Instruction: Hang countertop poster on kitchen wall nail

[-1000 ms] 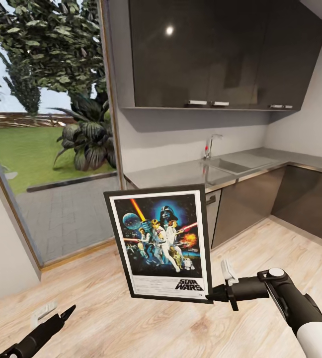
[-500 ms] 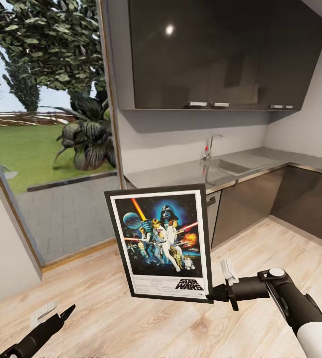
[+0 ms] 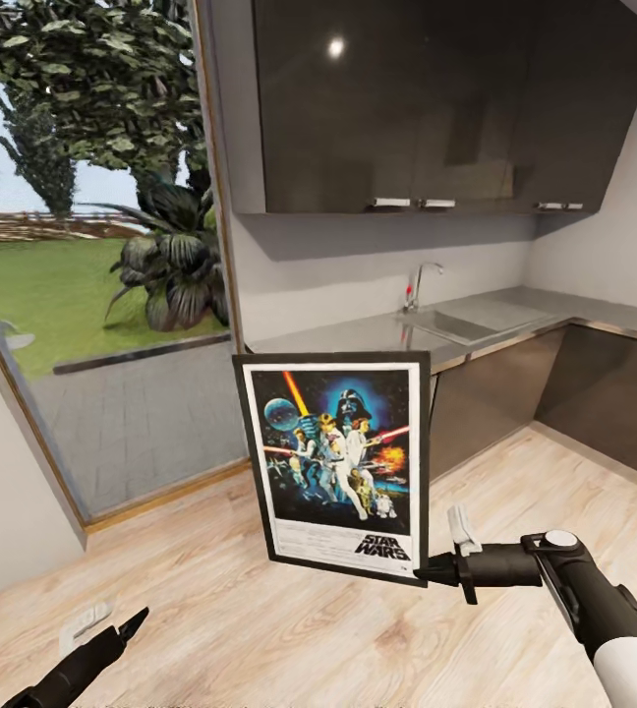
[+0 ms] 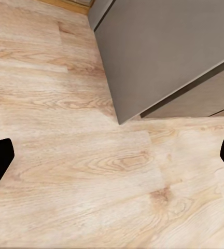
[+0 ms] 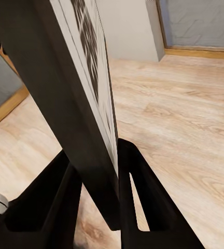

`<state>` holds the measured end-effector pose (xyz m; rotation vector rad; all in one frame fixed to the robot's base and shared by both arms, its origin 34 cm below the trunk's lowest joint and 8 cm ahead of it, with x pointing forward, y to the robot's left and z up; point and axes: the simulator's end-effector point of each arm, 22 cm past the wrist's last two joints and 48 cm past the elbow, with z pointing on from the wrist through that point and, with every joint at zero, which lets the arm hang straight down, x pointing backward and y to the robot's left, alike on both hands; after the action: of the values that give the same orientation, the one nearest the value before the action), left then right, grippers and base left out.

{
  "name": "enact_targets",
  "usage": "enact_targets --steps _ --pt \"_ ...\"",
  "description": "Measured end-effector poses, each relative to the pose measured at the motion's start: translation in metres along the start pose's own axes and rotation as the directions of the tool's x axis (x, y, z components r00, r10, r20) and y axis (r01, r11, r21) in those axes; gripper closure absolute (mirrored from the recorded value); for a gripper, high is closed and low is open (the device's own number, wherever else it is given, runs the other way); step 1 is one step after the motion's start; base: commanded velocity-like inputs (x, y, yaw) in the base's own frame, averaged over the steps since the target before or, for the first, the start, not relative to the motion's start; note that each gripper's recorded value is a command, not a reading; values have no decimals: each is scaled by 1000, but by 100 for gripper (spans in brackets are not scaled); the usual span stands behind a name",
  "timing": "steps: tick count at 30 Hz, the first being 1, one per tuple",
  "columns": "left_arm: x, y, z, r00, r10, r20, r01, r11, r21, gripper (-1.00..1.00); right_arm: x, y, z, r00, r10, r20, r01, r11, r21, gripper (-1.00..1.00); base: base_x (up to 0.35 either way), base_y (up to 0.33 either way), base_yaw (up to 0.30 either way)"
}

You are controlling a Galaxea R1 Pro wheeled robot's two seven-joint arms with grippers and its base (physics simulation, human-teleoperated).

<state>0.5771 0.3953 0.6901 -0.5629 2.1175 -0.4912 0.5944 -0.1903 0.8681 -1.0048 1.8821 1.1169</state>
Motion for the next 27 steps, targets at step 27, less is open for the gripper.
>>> enact_targets --steps 27 --pt "-20 -17 -23 1000 -1 -6 1 1000 -3 -100 -29 14 -14 1000 9 3 -9 1000 2 100 0 0 0"
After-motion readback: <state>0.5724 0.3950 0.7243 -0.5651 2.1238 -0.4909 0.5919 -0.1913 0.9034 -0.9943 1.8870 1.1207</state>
